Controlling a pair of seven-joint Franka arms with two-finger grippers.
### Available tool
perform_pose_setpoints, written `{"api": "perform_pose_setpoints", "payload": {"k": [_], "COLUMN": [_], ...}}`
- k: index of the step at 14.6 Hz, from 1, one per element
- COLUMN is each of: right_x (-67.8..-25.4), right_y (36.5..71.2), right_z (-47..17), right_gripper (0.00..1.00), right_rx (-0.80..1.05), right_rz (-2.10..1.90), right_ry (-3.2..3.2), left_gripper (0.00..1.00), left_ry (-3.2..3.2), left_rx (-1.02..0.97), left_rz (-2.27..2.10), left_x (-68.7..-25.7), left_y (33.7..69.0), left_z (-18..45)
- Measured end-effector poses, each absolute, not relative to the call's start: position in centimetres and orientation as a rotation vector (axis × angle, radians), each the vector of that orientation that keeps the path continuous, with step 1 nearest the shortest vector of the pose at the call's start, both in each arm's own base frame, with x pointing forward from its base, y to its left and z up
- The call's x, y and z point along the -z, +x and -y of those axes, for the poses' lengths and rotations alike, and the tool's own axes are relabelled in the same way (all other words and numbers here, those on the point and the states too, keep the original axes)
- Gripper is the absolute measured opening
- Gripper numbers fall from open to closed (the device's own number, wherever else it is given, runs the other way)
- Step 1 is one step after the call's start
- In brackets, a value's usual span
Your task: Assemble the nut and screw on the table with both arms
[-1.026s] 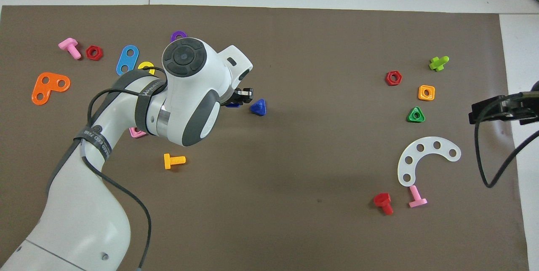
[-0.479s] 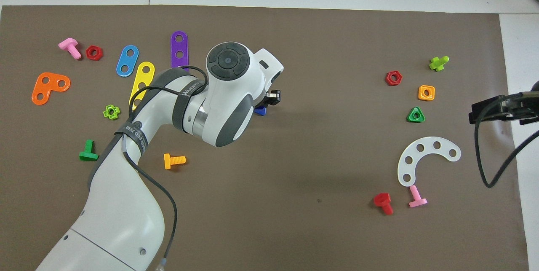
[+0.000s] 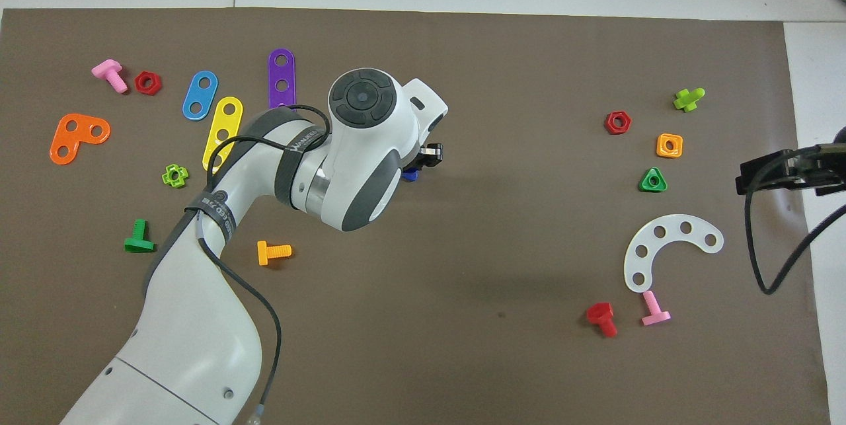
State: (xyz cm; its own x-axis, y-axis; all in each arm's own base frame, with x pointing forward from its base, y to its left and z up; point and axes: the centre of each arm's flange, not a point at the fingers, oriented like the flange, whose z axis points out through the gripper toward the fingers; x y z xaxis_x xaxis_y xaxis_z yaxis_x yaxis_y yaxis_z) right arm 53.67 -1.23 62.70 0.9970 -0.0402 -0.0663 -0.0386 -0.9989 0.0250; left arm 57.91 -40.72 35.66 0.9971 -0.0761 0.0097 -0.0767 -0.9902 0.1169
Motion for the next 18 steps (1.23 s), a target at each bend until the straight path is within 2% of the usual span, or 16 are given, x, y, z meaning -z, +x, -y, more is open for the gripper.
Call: {"api": "perform_pose_setpoints", "payload": {"k": [12, 13, 17, 18], "right_x": [-62.7, -62.7, -62.7, -62.7], "right_y": [53.7, 53.7, 53.7, 53.7], "right_z": [1.2, 1.2, 1.2, 1.2], "right_gripper": [1.0, 1.0, 1.0, 1.0], "right_rx": [0.104, 0.104, 0.104, 0.104], "right_rz": [0.061, 0.061, 0.061, 0.061], "right_ry": [3.116, 3.116, 3.116, 3.116], "left_gripper": [0.46, 0.52, 0.94, 1.0], "left_ry": [3.038, 3.04, 3.054, 3.056], "left_rx": [0.022, 0.018, -0.008, -0.009], "left_rz": [0.117, 0.12, 0.14, 0.139], "left_x": [-32.6, -32.6, -32.7, -32.7], "left_y": [57.7, 57.7, 57.8, 57.9], "left_z": [41.4, 41.4, 41.4, 41.3]}}
